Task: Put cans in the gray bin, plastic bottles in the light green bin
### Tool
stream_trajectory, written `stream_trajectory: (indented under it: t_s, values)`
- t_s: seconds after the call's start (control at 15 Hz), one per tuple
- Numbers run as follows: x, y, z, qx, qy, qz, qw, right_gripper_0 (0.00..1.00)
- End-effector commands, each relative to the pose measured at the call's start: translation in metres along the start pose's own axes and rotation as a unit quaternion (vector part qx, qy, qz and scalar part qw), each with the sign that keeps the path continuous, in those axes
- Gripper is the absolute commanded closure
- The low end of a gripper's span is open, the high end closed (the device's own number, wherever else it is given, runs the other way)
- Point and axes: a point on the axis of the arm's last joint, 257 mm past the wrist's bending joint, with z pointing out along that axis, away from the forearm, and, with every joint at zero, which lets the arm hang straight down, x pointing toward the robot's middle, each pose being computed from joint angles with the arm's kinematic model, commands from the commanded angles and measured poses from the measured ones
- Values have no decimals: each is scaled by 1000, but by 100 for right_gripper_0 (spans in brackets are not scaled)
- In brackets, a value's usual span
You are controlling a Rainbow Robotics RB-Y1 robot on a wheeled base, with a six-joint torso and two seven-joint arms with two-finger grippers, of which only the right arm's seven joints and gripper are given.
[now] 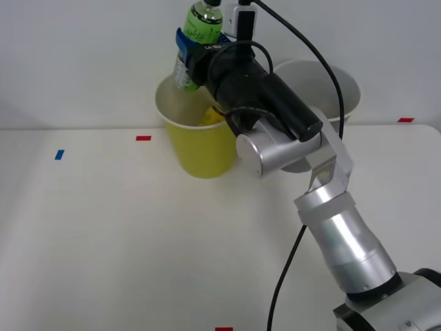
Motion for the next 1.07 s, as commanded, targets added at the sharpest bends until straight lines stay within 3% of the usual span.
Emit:
stream_trajectory:
  t_s: [0.07, 1.07]
  values:
    - [-3, -4, -1, 0, -5, 2, 1000, 0]
    - [-20, -13, -6, -10, -37, 0, 999, 0]
